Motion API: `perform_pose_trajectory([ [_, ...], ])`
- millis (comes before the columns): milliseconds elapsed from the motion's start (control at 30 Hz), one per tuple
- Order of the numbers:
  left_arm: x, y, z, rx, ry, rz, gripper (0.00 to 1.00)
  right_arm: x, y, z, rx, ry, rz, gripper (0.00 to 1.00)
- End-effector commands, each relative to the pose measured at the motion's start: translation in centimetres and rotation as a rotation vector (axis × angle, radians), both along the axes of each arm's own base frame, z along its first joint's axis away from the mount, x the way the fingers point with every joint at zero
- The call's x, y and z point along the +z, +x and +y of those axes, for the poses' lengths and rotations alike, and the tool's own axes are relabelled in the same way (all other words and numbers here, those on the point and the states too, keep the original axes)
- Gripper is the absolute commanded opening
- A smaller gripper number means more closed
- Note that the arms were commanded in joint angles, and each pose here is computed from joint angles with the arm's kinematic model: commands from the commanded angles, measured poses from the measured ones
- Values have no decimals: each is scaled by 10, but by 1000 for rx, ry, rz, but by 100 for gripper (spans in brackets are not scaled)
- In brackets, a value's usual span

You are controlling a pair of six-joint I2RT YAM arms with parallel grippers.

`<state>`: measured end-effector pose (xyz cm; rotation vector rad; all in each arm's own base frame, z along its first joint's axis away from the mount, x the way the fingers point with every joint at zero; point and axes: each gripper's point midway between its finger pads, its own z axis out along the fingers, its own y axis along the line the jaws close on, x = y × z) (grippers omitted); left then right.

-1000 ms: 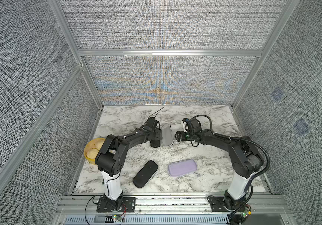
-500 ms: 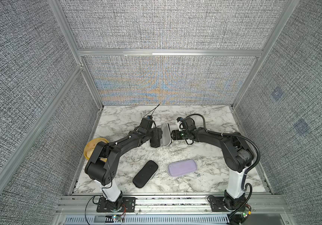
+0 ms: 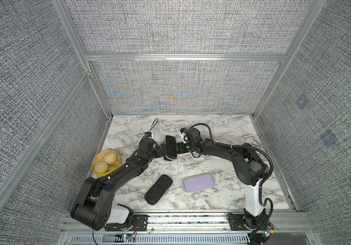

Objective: Put umbrellas into zippered umbrella sleeves
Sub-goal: Close the umbrella sleeve at the center of the board.

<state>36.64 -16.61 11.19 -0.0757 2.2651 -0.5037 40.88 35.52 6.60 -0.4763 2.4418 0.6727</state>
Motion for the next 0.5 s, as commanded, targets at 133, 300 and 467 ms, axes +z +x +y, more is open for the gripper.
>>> perform_pose_trajectory([
  [133, -28, 38, -30, -59, -73, 45, 100, -18, -10, 5, 32, -50, 44, 78],
  [300, -51, 54, -37, -79, -56, 122, 94, -18, -12, 2, 25, -24, 54, 78],
  [467, -77, 55, -31, -38, -64, 167, 79, -19, -5, 2, 12, 85, 113, 81],
])
